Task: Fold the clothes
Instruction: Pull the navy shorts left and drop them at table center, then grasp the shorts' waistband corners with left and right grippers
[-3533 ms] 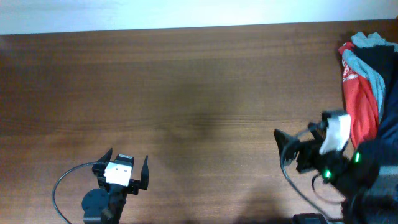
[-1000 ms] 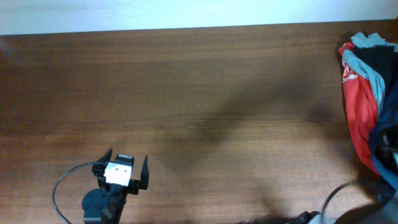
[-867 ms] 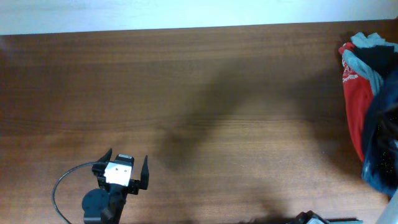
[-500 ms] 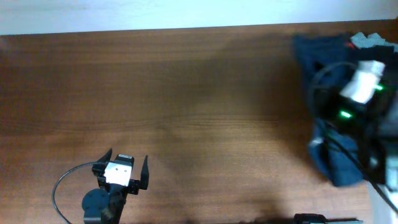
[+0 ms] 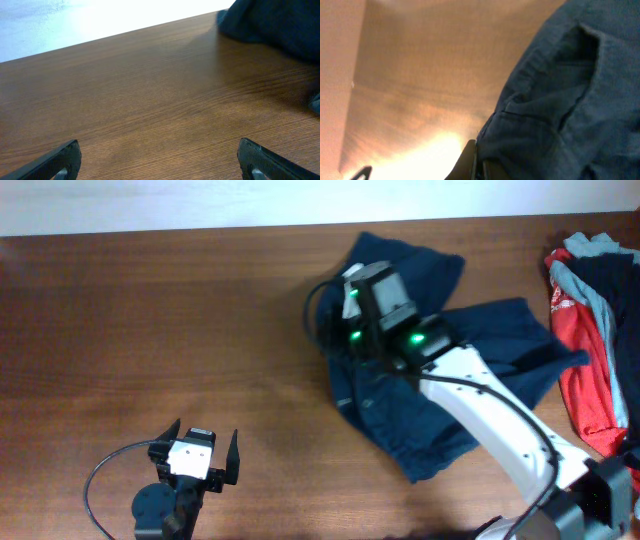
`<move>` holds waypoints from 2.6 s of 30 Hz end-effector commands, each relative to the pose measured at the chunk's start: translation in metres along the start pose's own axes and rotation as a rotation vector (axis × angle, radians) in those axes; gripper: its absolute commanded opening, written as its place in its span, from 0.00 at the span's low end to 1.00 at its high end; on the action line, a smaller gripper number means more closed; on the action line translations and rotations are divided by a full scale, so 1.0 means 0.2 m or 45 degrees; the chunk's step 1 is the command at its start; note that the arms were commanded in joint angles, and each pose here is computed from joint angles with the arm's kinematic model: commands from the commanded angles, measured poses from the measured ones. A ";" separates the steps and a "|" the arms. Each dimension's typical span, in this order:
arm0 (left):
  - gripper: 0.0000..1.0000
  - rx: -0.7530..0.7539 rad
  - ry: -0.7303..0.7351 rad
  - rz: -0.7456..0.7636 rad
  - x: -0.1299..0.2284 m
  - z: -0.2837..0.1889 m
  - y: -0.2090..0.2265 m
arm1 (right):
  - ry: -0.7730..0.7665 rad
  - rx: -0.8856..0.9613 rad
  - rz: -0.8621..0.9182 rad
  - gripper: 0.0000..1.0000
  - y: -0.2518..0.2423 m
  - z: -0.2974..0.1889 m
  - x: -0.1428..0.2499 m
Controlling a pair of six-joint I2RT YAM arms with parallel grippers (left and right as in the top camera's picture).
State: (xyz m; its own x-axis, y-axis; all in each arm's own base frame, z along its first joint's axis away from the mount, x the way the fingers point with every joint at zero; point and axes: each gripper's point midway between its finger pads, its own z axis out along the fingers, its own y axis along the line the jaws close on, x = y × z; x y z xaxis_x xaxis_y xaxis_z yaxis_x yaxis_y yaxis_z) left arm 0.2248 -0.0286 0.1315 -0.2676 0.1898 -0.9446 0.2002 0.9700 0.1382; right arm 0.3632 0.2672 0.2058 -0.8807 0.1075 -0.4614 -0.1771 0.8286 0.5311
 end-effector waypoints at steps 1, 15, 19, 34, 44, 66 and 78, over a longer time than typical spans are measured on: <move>0.99 -0.001 -0.003 -0.013 0.00 0.00 0.00 | -0.054 0.040 -0.068 0.04 0.03 -0.01 -0.01; 0.99 -0.007 -0.037 -0.009 -0.03 0.00 0.00 | -0.151 -0.028 -0.205 0.15 0.28 0.03 0.04; 0.99 0.169 -0.118 0.002 -0.10 -0.01 -0.11 | -0.146 -0.017 -0.376 0.43 0.29 0.04 0.06; 0.99 0.382 -0.261 -0.050 -0.53 -0.11 -0.19 | -0.307 0.386 -0.128 0.70 -0.33 -0.57 -0.19; 0.99 0.424 0.528 -0.235 -0.70 0.31 -0.07 | -0.237 0.553 0.166 0.77 -0.63 -0.79 -0.07; 0.46 0.541 1.383 -0.536 0.23 0.74 -0.24 | -0.096 0.703 0.312 0.82 -0.82 -0.87 0.08; 0.16 0.594 1.507 -0.503 0.42 0.78 -0.37 | -0.071 0.717 0.319 0.83 -0.83 -0.88 0.11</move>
State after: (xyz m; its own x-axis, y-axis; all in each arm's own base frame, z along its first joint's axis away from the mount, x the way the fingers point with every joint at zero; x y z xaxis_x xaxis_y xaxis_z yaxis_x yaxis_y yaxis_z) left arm 0.3389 -0.1003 0.0040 -0.9894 0.1307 -0.0627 0.1450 0.8957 -0.4204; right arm 0.2974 0.0413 0.2285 -0.8525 0.3333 -0.4026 0.2811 0.9418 0.1844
